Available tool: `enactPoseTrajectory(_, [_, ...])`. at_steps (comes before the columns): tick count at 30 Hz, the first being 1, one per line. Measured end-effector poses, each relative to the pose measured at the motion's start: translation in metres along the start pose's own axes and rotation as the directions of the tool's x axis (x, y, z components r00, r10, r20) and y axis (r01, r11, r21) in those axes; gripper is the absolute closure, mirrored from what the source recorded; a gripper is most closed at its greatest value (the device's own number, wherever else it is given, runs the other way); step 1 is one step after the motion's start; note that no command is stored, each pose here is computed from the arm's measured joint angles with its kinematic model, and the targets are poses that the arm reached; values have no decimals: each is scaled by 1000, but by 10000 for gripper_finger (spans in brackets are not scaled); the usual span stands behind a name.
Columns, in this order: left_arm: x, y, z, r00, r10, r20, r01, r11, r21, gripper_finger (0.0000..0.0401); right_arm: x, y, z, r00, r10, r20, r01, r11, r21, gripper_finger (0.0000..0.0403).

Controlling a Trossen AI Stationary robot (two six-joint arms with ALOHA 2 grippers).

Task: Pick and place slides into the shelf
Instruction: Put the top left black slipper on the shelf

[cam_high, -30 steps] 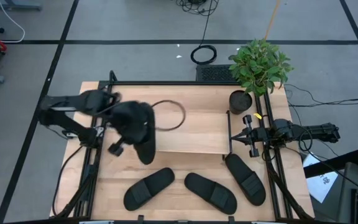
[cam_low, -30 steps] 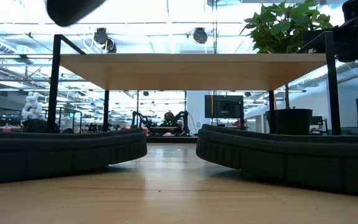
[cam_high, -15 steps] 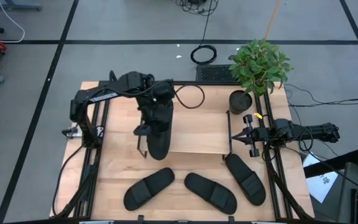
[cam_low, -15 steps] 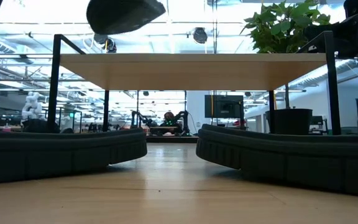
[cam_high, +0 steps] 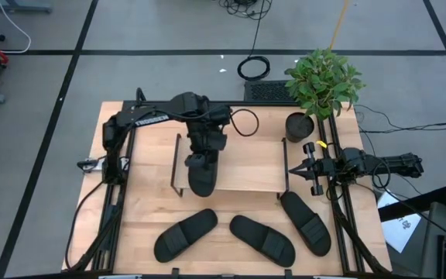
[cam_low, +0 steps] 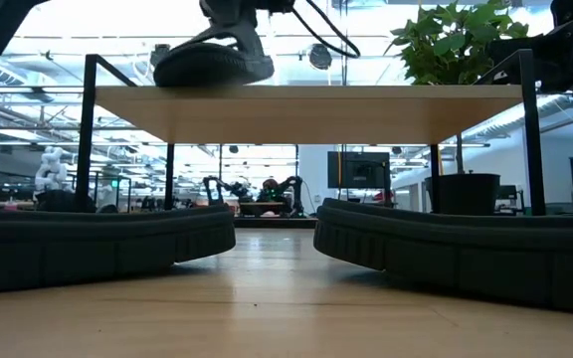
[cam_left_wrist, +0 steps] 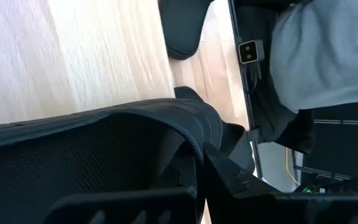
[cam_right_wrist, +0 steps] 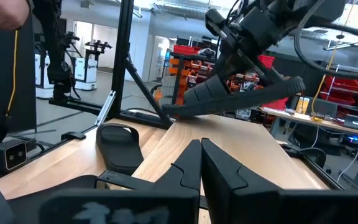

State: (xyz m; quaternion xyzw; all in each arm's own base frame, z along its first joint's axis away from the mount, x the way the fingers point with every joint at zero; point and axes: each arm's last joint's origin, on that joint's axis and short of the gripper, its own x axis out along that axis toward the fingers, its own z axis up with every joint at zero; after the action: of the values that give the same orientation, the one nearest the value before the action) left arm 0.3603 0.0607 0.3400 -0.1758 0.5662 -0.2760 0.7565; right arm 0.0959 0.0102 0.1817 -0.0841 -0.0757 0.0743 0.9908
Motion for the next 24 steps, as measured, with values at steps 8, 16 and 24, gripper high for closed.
enactPoseTrajectory(8, [2, 15, 0, 999, 31, -20, -31, 999, -32, 400, 0, 0, 0, 1000, 0, 0, 0, 1000, 0, 403])
enactPoseTrajectory(16, [0, 19, 0, 994, 103, -34, -102, 995, 9, 377, 0, 0, 0, 1000, 1, -1, -1, 1000, 0, 403])
enactPoseTrajectory(24, [-1, 23, 2, 971, 234, -52, -230, 970, 79, 321, 0, 0, 0, 1000, 1, -1, -1, 1000, 0, 403])
